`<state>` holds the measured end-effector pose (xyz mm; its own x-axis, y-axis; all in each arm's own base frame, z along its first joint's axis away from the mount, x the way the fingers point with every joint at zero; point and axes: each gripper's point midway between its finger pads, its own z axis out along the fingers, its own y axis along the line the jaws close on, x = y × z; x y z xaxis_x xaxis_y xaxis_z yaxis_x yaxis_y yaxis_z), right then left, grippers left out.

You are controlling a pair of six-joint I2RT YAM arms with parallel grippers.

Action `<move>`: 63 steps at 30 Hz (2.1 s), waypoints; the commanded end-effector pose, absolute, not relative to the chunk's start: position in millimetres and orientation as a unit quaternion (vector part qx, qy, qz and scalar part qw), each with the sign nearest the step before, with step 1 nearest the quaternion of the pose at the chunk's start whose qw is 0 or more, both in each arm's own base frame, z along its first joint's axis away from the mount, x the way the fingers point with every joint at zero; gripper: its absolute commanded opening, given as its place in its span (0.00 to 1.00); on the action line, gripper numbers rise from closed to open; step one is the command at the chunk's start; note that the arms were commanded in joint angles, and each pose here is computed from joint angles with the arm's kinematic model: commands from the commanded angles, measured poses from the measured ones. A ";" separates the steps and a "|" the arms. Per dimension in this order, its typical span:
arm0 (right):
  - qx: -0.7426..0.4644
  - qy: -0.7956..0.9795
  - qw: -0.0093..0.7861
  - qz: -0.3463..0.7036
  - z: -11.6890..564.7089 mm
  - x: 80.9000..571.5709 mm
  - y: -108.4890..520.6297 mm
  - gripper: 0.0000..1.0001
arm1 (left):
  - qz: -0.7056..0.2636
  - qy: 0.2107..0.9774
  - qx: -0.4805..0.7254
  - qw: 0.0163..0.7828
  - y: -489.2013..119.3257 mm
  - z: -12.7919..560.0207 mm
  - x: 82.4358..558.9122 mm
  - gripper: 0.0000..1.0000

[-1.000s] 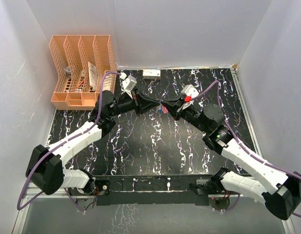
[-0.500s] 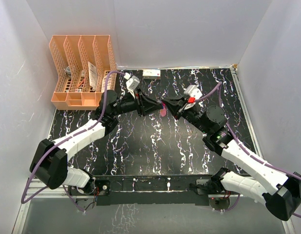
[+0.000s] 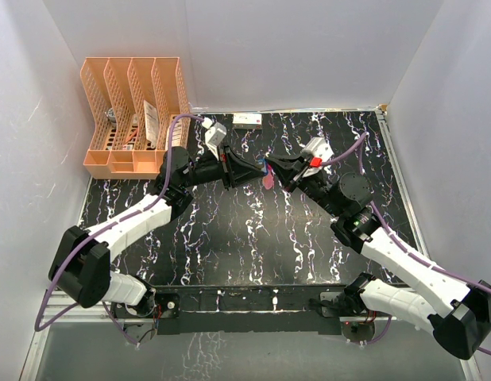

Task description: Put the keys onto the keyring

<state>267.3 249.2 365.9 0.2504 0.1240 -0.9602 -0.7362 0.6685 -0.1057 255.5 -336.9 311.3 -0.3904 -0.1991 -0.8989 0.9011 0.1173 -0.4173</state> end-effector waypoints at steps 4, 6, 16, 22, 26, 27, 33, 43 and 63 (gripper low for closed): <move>-0.266 0.494 0.773 0.296 394.6 263.2 245.6 0.00 | -0.611 0.563 0.310 0.463 -339.6 322.6 253.3 0.06; -0.266 0.492 0.774 0.297 394.8 263.8 245.9 0.00 | -0.613 0.562 0.310 0.461 -339.9 321.5 253.0 0.13; -0.260 0.482 0.782 0.298 401.7 265.7 246.7 0.00 | -0.623 0.559 0.307 0.453 -340.5 316.6 250.4 0.15; -0.257 0.481 0.784 0.297 403.2 267.3 246.5 0.00 | -0.625 0.559 0.311 0.447 -340.9 315.2 247.8 0.00; -0.251 0.481 0.787 0.294 404.3 268.5 245.0 0.00 | -0.618 0.574 0.305 0.442 -340.1 307.4 250.0 0.00; -0.249 0.482 0.787 0.292 404.7 269.3 244.2 0.00 | -0.615 0.579 0.304 0.440 -339.9 304.2 250.9 0.00; -0.244 0.486 0.788 0.288 404.6 272.4 242.7 0.00 | -0.577 0.622 0.289 0.444 -333.2 280.3 258.9 0.07; -0.242 0.489 0.785 0.294 400.1 273.5 245.3 0.00 | -0.570 0.613 0.305 0.454 -329.5 285.1 253.5 0.20; -0.263 0.503 0.765 0.306 380.9 263.2 246.7 0.00 | -0.432 0.587 0.215 0.650 -271.5 337.8 282.5 0.54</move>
